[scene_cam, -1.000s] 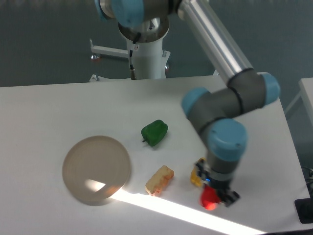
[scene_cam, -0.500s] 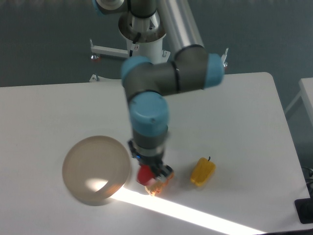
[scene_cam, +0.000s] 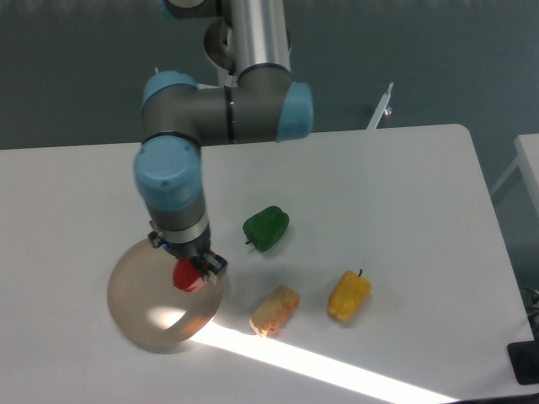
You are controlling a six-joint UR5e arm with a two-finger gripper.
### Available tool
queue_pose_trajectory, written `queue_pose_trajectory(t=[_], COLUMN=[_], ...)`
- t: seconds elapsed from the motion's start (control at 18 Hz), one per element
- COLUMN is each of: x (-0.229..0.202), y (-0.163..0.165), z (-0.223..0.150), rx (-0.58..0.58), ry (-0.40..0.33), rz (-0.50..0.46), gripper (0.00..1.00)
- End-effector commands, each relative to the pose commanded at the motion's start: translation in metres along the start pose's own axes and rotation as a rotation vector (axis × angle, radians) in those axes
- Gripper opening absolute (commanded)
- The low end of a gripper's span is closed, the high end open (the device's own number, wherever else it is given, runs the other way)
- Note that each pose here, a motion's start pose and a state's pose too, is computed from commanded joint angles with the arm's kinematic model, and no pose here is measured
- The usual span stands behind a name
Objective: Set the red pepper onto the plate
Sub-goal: 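Lower the red pepper onto the plate surface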
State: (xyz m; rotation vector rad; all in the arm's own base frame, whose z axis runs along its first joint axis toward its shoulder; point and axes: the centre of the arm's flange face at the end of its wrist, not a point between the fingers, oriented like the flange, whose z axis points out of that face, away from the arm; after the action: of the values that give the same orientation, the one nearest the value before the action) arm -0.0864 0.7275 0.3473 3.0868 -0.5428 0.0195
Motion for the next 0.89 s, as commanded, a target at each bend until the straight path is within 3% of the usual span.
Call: queue_pose_trajectory(t=[0.39,0.56,0.89], x=[0.02,0.028,0.028], y=[-0.01,-0.017,-0.017], z=[0.033,0.06,0.075], rx=[-0.037,-0.039,-0.06], ry=[0.038,0.12,0.134], rz=[0.028,0.02,-0.004], gripper=[0.52,0.52,0.52])
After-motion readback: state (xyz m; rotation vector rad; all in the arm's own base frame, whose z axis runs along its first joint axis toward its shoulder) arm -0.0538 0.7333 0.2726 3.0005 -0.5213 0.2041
